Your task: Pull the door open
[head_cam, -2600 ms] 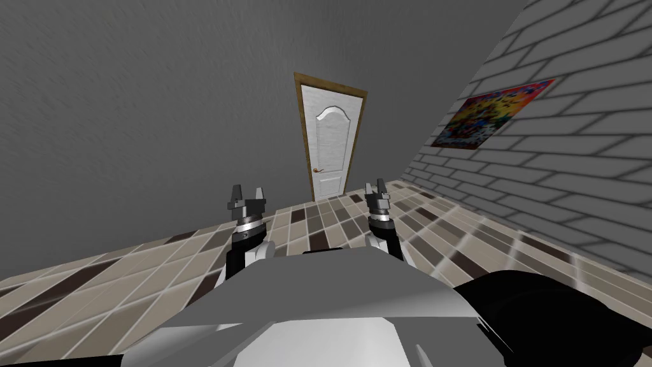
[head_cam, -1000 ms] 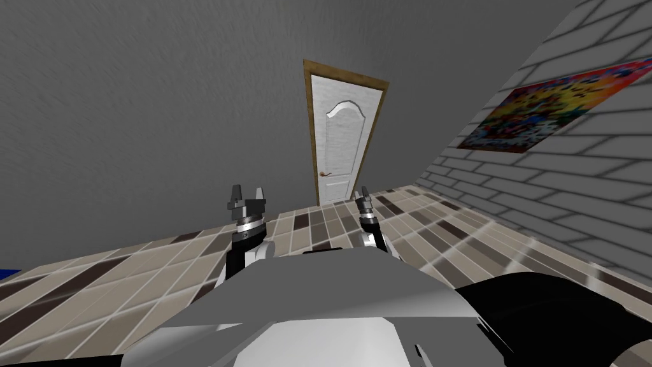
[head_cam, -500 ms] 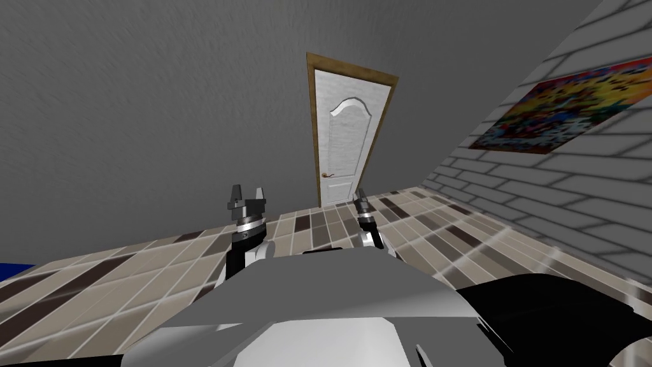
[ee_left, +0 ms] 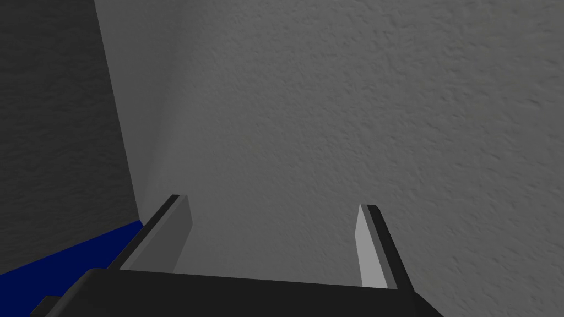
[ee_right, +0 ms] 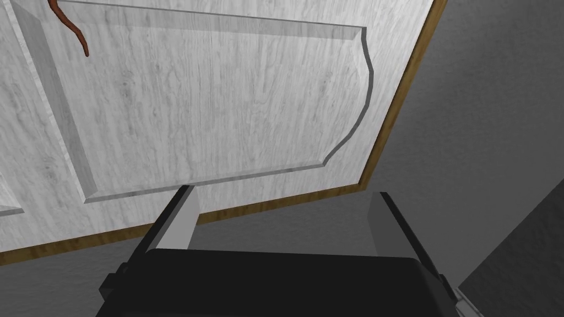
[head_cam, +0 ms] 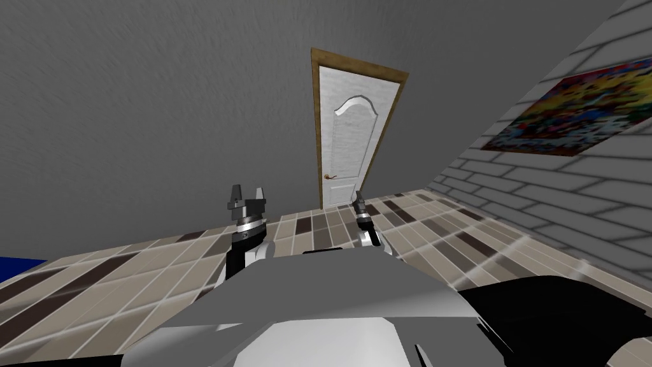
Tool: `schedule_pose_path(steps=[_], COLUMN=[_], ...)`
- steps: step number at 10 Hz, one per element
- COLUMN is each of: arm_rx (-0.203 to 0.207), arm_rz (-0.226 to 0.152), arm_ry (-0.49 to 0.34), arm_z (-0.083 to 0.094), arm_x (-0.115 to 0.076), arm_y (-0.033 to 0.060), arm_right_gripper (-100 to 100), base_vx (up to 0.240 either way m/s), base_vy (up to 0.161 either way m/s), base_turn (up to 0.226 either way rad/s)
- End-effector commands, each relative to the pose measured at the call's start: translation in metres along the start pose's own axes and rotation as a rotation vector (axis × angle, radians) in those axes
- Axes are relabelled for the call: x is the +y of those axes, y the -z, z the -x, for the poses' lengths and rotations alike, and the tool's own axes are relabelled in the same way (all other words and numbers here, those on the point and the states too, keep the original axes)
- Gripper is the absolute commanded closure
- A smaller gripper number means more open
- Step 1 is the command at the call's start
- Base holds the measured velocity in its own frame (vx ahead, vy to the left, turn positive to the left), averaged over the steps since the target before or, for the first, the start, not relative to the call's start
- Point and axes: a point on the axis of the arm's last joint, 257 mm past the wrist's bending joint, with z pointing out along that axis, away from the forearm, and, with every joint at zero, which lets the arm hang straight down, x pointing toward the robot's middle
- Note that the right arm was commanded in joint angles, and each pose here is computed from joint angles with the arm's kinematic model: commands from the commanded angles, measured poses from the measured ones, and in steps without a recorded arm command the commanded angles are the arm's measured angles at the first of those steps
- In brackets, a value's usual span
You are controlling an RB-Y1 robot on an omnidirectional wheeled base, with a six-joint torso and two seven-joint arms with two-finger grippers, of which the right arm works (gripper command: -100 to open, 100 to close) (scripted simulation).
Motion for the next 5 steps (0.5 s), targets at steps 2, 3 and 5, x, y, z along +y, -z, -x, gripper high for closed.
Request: schedule_pose_path(steps=[2,3,5], arm_rx=[0.005,0.007,0.010], arm_rz=[-0.037,-0.052,-0.080], arm_ry=[-0.003,-0.003,-0.004], arm_z=[0.002,0.003,0.005], arm_x=[-0.021,-0.029,-0.046], arm_y=[0.0001,0.0003,0.0011], arm_right_gripper=[-100,-100,-100], base_vx=[0.098,0.101,0.112], base_vy=[0.028,0.028,0.020], base_turn=[0.053,0.045,0.048])
